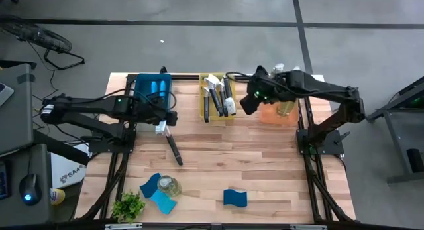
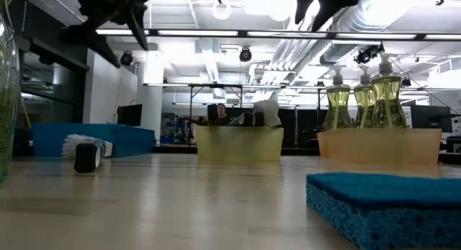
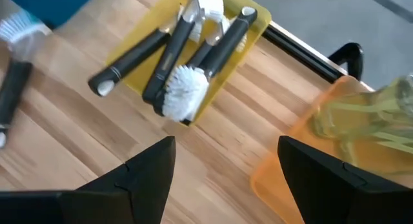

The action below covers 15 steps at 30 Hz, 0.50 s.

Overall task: Pick & Place Kitchen Sink Supplies
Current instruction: Put the black dishwashing brush into the yellow bin

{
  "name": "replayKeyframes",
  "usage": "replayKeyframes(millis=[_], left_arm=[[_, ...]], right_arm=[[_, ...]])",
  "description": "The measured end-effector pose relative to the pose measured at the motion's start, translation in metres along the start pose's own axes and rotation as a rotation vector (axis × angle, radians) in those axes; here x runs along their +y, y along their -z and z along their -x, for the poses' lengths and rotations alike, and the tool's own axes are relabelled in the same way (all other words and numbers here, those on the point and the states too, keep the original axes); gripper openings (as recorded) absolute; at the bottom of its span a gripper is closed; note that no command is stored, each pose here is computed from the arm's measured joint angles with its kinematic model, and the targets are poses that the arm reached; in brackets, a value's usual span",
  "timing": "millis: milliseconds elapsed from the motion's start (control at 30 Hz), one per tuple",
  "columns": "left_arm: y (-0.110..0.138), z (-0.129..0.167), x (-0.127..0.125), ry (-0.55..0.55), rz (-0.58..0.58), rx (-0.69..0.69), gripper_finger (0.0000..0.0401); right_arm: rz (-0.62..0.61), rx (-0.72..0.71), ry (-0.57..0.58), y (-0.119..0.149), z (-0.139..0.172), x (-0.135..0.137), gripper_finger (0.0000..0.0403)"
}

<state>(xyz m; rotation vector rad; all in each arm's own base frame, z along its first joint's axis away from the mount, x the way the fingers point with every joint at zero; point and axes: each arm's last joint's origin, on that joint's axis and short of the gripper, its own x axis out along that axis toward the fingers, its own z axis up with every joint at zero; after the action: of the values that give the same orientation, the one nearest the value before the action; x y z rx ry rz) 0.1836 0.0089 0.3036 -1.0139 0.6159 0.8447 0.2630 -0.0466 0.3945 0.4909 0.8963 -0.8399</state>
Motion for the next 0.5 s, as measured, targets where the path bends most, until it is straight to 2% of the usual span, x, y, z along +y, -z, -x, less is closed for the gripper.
replayKeyframes(millis=[300, 500], left_arm=[[0.019, -0.021, -0.005, -0.146, 0.091, 0.047, 0.0311], [0.034, -0.040, -0.012, -0.226, 0.141, 0.030, 0.0311]], right_arm=[[0.098, 0.031, 0.065, 0.017, 0.007, 0.005, 0.0266], [0.158, 0.040, 0.062, 0.023, 0.010, 0.009, 0.0268]])
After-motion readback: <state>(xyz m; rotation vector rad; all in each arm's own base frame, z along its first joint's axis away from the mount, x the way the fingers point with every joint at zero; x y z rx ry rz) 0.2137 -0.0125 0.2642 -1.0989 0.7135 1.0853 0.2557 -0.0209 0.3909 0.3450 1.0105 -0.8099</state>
